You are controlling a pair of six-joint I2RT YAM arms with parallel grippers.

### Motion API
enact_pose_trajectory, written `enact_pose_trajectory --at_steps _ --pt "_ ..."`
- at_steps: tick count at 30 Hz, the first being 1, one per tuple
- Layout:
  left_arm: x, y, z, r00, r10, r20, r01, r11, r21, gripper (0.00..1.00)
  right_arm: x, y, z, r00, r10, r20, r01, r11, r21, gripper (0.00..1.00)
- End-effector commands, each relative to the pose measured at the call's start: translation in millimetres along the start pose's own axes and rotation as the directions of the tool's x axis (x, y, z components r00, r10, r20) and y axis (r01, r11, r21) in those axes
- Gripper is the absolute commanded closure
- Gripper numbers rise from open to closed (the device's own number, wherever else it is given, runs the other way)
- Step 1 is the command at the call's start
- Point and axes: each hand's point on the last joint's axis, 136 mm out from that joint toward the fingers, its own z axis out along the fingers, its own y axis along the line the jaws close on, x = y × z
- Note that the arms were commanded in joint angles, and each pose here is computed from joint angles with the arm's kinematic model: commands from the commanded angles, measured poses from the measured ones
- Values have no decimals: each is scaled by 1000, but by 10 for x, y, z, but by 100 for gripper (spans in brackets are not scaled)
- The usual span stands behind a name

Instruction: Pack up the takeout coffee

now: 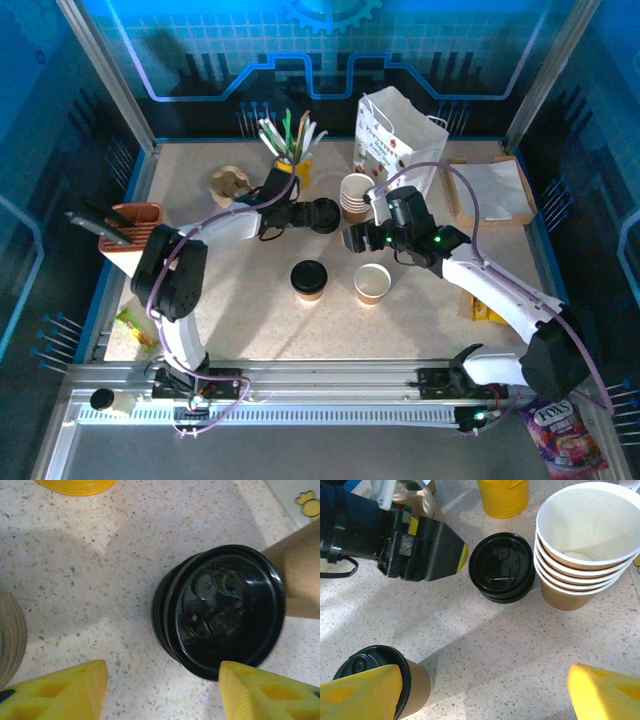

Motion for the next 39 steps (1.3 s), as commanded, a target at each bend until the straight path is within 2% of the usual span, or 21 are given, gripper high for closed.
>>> enact_pose_trajectory --at_steps 1,6,17,24,30,35,39 --pt "-1 57 99 996 75 -40 -78 995 -67 42 70 -117 48 1000 -1 -17 2 999 40 13" --pt "-26 -21 239 992 109 -70 -114 992 -62 48 90 -125 82 1000 -2 -27 3 999 38 13" --pt "-60 -27 396 985 145 -96 -152 985 -77 71 168 -108 145 998 9 -57 -8 1000 21 14" --pt "-72 -40 412 985 147 -93 -154 985 -75 80 206 -95 189 997 18 -74 -17 1000 10 14" --pt "-99 -48 380 986 146 -81 -152 986 -75 82 233 -91 222 996 22 -86 -22 1000 6 14" --pt "-123 -47 364 987 146 -74 -152 985 -78 76 244 -94 250 995 27 -95 -27 1000 2 14" --pt "-136 -47 360 987 147 -67 -152 985 -79 76 260 -69 273 994 26 -103 -27 1000 -8 14"
